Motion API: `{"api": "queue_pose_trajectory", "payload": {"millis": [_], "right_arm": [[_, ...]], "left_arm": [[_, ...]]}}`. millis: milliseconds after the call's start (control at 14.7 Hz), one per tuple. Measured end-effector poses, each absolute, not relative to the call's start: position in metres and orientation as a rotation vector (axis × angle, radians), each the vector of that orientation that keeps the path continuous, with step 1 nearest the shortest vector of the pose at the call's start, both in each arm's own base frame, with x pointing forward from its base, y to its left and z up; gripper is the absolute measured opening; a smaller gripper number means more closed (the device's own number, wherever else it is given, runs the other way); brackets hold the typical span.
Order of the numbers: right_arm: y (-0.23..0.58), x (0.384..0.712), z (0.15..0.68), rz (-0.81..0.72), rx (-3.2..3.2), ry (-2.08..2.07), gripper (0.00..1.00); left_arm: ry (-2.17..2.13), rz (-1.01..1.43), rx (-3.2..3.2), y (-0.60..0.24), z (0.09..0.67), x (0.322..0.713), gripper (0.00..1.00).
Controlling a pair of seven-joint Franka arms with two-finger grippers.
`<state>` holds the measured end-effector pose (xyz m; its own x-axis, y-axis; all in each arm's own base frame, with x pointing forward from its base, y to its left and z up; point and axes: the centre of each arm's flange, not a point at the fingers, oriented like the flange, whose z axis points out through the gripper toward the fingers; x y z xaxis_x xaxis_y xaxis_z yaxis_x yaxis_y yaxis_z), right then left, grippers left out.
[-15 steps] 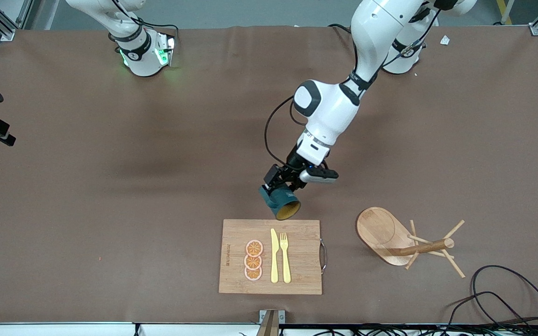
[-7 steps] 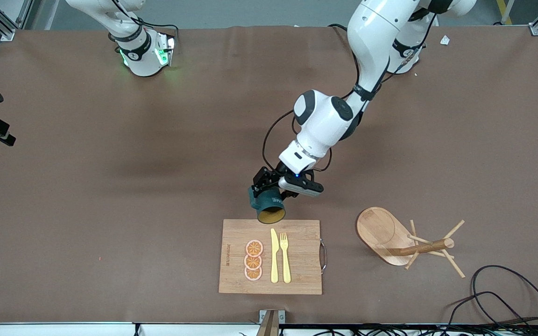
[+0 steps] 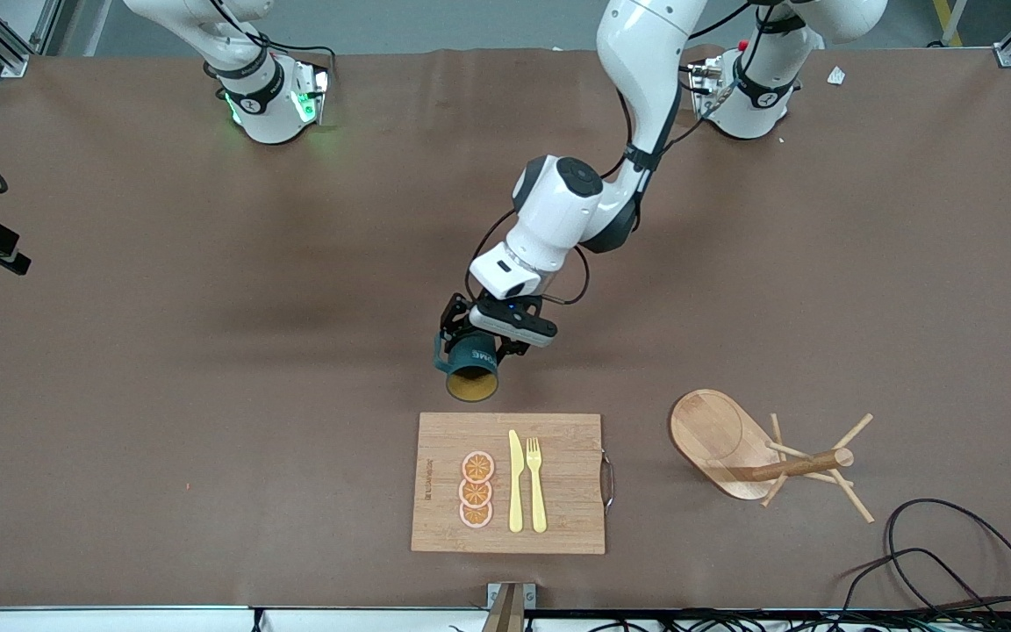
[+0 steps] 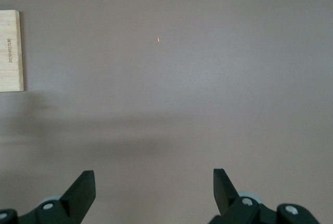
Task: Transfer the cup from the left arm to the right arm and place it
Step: 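Carry the mug toward the right arm and lower it onto the table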
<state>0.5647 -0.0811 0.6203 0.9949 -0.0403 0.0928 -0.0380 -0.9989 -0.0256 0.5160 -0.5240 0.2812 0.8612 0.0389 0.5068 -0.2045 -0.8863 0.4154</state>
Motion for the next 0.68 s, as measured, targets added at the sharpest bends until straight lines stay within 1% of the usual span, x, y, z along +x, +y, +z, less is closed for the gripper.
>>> {"api": "queue_pose_trajectory", "payload": {"millis": [204,476,680], "right_arm": [[-0.081,0.565,0.620,-0.143,-3.114,0.061,1.00],[-0.081,0.565,0.619,-0.142,-3.114,0.061,1.00],[-0.081,0.565,0.619,-0.142,-3.114,0.061,1.00]], "left_arm": [[-0.166,0.750,2.591,-0.536,0.270,0.509,0.86],[-0.209,0.799,2.621,-0.562,0.242,0.483,0.86],[-0.252,0.894,2.603,-0.572,0.217,0.466,0.86]]}}
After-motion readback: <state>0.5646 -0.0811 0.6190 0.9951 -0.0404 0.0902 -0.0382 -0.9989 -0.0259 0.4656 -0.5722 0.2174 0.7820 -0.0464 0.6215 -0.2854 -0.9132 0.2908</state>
